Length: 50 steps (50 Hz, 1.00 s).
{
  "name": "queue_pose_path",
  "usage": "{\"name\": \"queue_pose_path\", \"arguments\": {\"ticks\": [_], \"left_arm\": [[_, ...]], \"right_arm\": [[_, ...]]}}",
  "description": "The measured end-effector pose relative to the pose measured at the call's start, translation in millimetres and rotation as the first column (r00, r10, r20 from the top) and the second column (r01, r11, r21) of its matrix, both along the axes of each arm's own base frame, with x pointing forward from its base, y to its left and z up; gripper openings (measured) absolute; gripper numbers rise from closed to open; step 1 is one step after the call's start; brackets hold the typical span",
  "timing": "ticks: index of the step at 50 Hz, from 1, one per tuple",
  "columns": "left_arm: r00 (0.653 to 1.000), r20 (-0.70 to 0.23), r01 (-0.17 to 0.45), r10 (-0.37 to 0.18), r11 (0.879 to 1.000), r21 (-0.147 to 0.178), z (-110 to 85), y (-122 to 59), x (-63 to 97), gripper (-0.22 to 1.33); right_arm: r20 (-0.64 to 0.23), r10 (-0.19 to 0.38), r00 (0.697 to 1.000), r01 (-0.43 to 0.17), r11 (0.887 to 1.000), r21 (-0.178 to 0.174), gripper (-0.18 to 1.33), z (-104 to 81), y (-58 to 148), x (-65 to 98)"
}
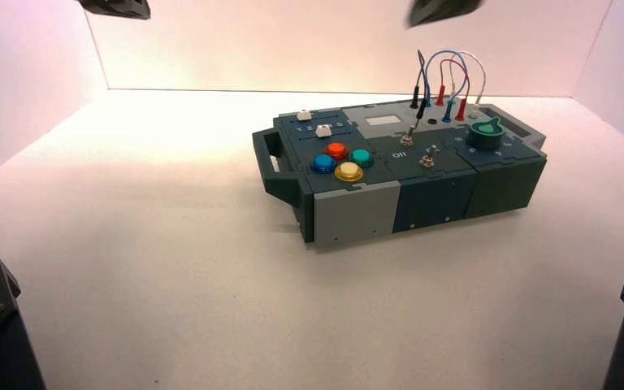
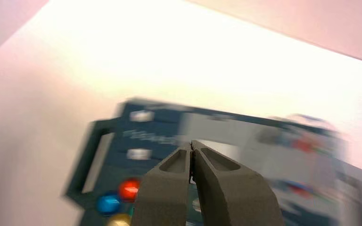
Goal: View the box from the top.
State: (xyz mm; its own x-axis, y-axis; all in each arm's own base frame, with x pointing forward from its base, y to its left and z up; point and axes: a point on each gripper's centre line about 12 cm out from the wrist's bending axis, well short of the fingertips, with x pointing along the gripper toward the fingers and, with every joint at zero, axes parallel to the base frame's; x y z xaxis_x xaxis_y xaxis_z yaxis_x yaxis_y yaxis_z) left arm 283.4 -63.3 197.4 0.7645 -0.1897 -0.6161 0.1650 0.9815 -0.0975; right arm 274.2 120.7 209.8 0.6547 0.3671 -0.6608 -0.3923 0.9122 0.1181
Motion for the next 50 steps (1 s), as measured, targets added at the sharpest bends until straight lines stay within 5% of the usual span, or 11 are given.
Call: {"name": "queue_pose_path", "arguments": {"ticks": [11,22,40,50], "left_arm": [[0.996,-0.073,0.055,-0.053,0.998,0.017,19.4,-6.7,10.9,-0.16],[0.984,-0.157,0.092,-0.087,0.996,0.023,31.6,-12.7,22.8,-0.16],[0.941,-0.312,0.150,-0.130,0.988,0.042,40.5,-21.3,51.6,-0.17],[0.930,-0.340,0.164,-0.141,0.986,0.039,46.1,-24.0,57.0,-0.17]], "right_arm": [[-0.062,-0.069,0.996,0.069,0.998,-0.008,-0.14,17.8,-37,-1.8],[-0.156,-0.019,0.988,0.012,0.999,-0.045,-0.14,30.5,-37,2.2],[-0.204,-0.002,0.979,-0.007,0.999,-0.045,-0.14,69.1,-44,15.9],[-0.295,0.000,0.956,-0.015,0.999,-0.050,-0.14,69.4,-50,22.0]]}}
